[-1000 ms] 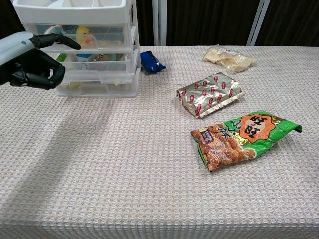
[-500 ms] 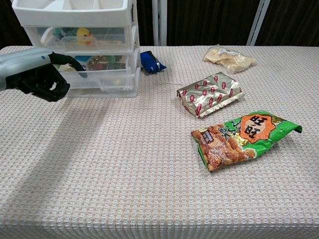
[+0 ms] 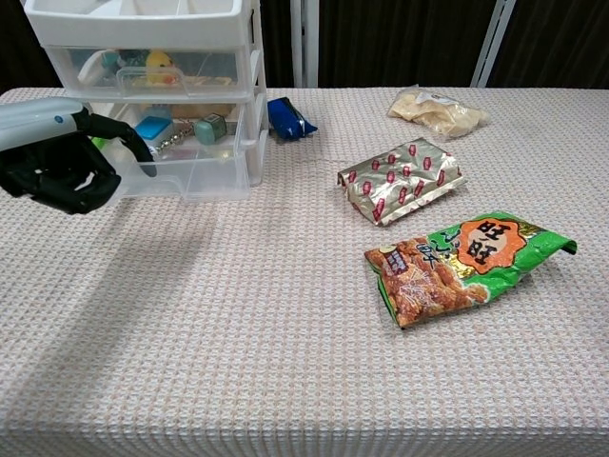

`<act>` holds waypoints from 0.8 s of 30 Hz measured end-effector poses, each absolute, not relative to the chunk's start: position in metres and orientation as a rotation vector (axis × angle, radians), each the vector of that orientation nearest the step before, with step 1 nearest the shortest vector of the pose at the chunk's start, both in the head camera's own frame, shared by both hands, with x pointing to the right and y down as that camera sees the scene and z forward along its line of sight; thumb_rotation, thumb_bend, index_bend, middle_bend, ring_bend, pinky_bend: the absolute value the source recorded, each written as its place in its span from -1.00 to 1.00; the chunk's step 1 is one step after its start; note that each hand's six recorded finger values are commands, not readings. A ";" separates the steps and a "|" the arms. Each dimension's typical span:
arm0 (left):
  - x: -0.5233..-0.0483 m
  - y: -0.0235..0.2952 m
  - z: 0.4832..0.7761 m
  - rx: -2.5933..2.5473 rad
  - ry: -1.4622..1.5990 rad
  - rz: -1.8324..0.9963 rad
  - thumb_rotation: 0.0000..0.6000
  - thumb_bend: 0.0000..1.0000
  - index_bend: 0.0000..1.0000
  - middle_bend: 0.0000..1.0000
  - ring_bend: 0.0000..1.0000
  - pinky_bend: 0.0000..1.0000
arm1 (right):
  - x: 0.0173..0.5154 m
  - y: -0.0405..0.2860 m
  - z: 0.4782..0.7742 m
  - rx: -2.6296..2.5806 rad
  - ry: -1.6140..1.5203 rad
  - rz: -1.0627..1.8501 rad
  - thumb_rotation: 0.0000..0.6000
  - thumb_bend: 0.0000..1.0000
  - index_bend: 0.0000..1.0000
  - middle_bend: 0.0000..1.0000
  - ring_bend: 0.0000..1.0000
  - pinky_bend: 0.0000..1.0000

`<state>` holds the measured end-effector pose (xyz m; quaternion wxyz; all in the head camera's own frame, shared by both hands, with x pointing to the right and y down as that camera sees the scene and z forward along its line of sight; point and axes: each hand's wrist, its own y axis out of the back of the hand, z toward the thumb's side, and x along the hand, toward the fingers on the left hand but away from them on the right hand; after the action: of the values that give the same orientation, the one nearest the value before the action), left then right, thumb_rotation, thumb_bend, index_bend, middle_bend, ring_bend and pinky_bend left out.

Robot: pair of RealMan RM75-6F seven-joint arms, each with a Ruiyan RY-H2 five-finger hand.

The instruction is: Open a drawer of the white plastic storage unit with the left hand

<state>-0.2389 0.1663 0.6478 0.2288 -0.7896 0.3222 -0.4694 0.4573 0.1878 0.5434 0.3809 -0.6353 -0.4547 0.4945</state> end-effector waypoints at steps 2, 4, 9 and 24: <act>-0.239 0.169 0.645 -2.187 0.884 -1.286 1.00 0.14 -0.26 0.60 0.80 1.00 | 0.458 0.188 0.543 -1.622 -1.162 1.263 1.00 -0.62 -1.00 -0.83 -1.00 -1.00; -0.239 0.171 0.644 -2.203 0.880 -1.285 1.00 0.14 -0.26 0.60 0.80 1.00 | 0.458 0.189 0.543 -1.621 -1.164 1.263 1.00 -0.62 -1.00 -0.83 -1.00 -1.00; -0.238 0.174 0.640 -2.224 0.864 -1.268 1.00 0.14 -0.34 0.59 0.80 1.00 | 0.459 0.189 0.542 -1.618 -1.167 1.262 1.00 -0.62 -1.00 -0.83 -1.00 -1.00; -0.236 0.169 0.613 -2.121 0.703 -1.195 1.00 -0.20 -0.63 0.50 0.76 1.00 | 0.462 0.192 0.539 -1.607 -1.169 1.266 1.00 -0.62 -1.00 -0.84 -1.00 -1.00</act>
<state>-0.2358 0.1689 0.6127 0.2991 -0.7986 0.2648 -0.4502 0.4622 0.1917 0.5390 0.3827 -0.6301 -0.4582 0.4965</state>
